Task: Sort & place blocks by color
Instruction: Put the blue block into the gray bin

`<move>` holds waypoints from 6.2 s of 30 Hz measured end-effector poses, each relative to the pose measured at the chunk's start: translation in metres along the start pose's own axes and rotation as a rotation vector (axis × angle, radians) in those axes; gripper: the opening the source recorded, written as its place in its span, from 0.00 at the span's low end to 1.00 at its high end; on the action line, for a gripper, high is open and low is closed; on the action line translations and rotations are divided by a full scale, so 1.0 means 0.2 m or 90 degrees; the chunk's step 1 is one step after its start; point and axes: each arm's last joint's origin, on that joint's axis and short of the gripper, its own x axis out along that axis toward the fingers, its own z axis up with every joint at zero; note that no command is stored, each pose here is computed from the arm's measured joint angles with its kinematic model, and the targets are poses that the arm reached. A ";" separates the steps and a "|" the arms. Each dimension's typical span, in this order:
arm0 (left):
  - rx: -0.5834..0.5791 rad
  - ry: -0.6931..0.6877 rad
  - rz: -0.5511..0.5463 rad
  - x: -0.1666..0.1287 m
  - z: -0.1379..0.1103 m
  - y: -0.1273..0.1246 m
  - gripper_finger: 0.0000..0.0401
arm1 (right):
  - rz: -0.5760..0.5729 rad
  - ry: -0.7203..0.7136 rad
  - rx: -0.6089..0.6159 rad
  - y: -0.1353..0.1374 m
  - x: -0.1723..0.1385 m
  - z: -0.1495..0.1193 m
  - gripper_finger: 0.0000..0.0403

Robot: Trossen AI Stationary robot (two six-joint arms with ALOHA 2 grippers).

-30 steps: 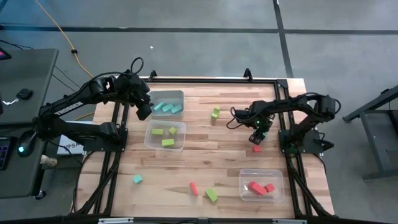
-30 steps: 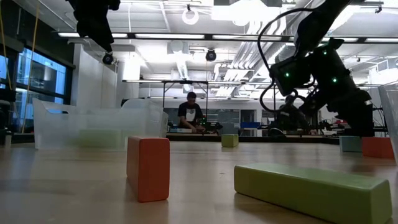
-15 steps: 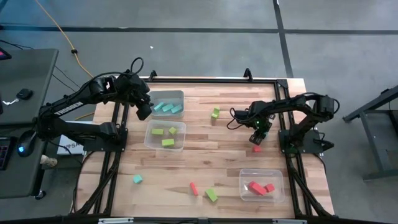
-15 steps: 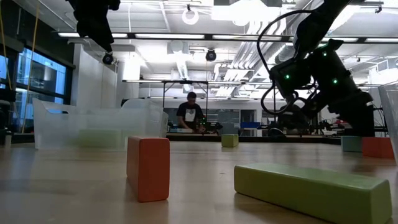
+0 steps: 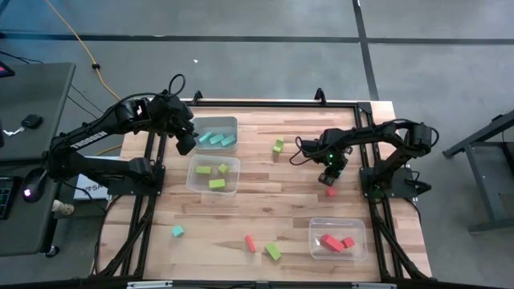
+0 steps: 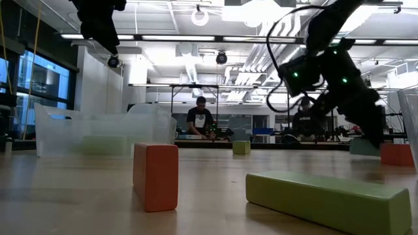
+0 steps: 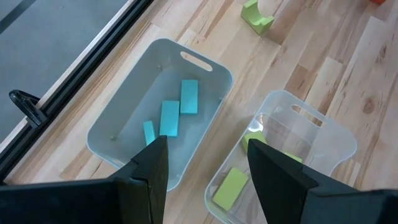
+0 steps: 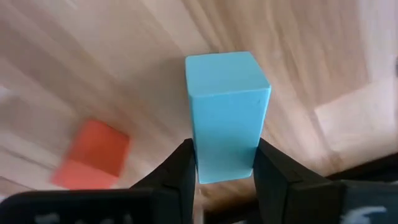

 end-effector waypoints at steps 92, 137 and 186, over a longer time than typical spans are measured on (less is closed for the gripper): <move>0.073 -0.384 -0.260 0.29 0.49 -0.29 0.65 | 0.181 -0.804 -0.307 0.29 -1.31 0.22 0.25; 0.132 -0.382 -0.200 0.30 0.48 -0.29 0.05 | 0.148 -0.848 -0.259 0.29 -1.34 0.23 0.52; 0.108 0.155 -0.003 0.83 0.24 0.21 0.07 | 0.175 -0.426 0.178 0.33 -1.04 0.12 0.56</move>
